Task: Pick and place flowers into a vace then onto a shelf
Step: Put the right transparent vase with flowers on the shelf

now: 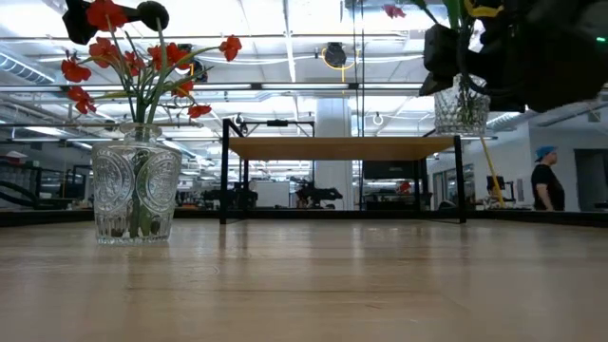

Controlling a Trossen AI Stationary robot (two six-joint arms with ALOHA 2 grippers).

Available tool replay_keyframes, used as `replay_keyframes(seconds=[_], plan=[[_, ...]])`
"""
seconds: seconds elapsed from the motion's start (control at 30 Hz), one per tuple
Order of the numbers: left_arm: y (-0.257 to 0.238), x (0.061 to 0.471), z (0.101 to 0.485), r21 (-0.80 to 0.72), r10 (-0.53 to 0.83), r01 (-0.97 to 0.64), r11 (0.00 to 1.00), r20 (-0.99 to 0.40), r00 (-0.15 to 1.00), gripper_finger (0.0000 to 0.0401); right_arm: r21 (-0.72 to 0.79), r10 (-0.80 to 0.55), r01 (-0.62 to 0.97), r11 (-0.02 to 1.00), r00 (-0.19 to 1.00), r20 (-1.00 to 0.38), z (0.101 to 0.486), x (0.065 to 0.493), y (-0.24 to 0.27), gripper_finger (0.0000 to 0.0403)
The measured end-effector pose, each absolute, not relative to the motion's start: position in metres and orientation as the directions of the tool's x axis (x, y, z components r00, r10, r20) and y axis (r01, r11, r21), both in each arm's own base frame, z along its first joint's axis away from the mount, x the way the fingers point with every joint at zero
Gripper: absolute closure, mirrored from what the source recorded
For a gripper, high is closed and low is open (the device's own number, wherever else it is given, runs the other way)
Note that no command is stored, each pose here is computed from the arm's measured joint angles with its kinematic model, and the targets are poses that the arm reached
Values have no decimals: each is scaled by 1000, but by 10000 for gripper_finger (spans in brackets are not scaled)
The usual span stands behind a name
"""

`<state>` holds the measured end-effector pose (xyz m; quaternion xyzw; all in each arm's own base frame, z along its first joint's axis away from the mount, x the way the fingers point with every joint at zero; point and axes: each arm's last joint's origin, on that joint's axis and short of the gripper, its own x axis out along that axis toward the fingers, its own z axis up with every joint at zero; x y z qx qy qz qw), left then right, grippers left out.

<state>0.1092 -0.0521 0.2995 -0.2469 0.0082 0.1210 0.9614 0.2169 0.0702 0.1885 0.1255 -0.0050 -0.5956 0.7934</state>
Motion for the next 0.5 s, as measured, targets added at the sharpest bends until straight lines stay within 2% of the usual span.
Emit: replay_keyframes(seconds=[0.5], plan=[[-52, 109, 300, -475, 228, -235, 848, -73, 971, 2, 199, -969, 955, 220, 237, -66, 225, 195, 25, 60]])
